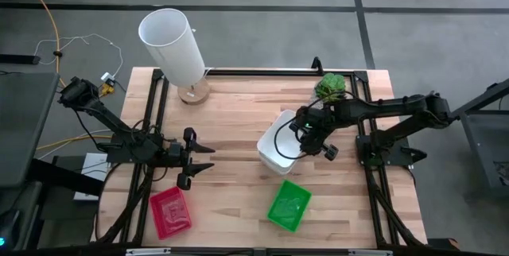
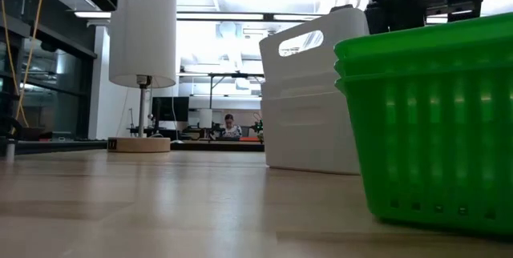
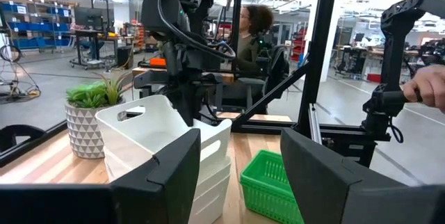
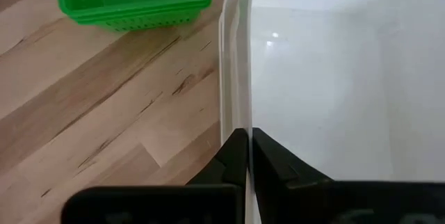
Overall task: Stack baskets by color
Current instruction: Stack the top white bin on the bottom white bin
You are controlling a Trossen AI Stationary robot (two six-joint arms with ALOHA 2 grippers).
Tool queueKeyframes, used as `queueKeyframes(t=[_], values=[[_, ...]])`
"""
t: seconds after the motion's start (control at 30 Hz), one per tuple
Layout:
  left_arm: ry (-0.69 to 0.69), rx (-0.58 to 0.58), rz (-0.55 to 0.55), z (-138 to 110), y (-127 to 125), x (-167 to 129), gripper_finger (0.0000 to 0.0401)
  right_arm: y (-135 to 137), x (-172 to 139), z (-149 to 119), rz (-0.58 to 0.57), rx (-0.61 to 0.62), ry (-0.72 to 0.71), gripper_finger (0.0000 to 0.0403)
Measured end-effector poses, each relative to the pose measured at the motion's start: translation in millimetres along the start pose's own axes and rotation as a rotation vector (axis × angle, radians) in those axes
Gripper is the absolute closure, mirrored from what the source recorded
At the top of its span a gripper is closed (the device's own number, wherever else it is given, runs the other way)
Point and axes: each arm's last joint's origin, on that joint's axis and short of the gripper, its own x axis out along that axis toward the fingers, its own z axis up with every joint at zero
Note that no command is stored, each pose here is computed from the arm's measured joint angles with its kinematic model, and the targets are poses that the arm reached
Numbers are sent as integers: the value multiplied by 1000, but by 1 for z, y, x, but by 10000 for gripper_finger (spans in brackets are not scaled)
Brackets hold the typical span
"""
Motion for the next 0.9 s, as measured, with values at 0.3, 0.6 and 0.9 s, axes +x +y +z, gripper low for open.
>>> queueKeyframes(t=[0.3, 0.6, 0.9], values=[[0, 8, 0, 0, 0, 0, 213, 0, 0, 0, 5, -9, -5, 403], [0, 8, 0, 0, 0, 0, 213, -1, 0, 2, -6, -17, -26, 402], [0, 8, 0, 0, 0, 0, 213, -3, 0, 3, -26, 19, -44, 352]])
